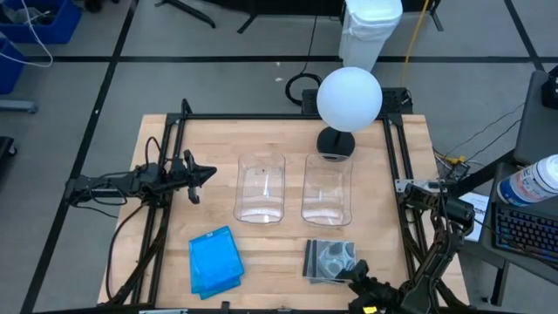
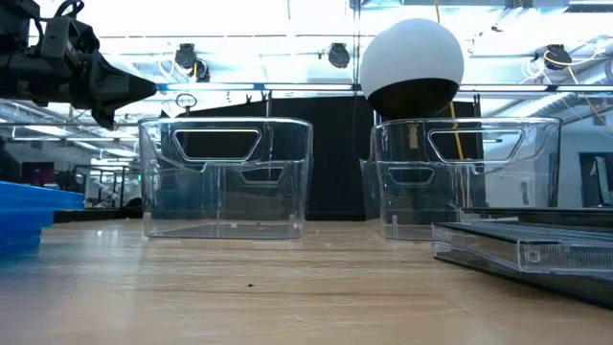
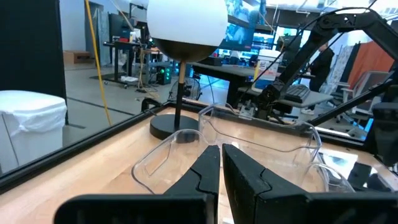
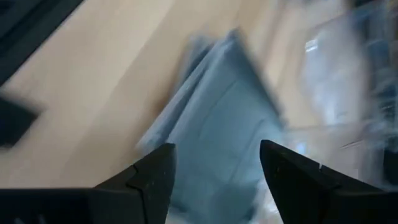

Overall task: Pick & place jewel cases by type
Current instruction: Put the black cd case into the right transparent bin

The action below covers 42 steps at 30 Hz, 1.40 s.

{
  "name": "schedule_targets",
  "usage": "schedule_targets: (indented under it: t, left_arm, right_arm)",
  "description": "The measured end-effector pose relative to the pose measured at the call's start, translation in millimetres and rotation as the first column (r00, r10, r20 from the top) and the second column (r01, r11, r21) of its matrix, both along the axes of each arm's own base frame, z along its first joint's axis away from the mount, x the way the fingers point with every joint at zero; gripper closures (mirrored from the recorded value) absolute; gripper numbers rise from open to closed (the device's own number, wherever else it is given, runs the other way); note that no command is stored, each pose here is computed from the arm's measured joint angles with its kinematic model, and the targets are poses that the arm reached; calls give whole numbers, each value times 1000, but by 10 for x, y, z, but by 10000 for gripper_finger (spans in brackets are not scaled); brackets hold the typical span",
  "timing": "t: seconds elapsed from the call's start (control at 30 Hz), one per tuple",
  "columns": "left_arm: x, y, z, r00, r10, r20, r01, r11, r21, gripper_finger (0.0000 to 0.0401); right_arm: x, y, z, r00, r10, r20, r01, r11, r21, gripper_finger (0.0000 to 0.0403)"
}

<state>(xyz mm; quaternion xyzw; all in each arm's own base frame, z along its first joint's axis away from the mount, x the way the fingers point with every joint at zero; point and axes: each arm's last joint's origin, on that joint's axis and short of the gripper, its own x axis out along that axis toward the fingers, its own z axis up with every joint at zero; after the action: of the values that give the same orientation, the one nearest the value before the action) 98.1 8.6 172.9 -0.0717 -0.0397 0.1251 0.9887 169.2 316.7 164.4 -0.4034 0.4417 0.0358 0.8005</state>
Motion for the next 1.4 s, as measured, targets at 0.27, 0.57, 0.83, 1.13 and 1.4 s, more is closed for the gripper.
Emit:
schedule_targets:
  t: [0.27, 0.57, 0.83, 1.13, 1.4]
  left_arm:
    - [0, 0, -1, 1000, -1, 3, 1, 1000, -19, 375]
    - [0, 0, -3, 1000, -2, 3, 2, 1000, -24, 375]
    - [0, 0, -7, 1000, -1, -2, 1, 1000, -23, 375]
    - [0, 0, -8, 1000, -1, -2, 1, 1000, -22, 375]
    - [0, 0, -8, 1000, -1, -2, 1, 1000, -22, 375]
  right_arm:
    - [-51, -24, -26, 988, -68, -136, 77, 995, 64, 181]
    - [-105, -25, -272, 976, -115, -184, 110, 993, -40, 181]
    - [-178, -22, -39, 948, -302, -102, 286, 947, -143, 181]
    - [-245, 22, 242, 921, -390, 14, 390, 918, -72, 189]
    - [-517, -170, 753, 701, -666, 255, 499, 713, 493, 213]
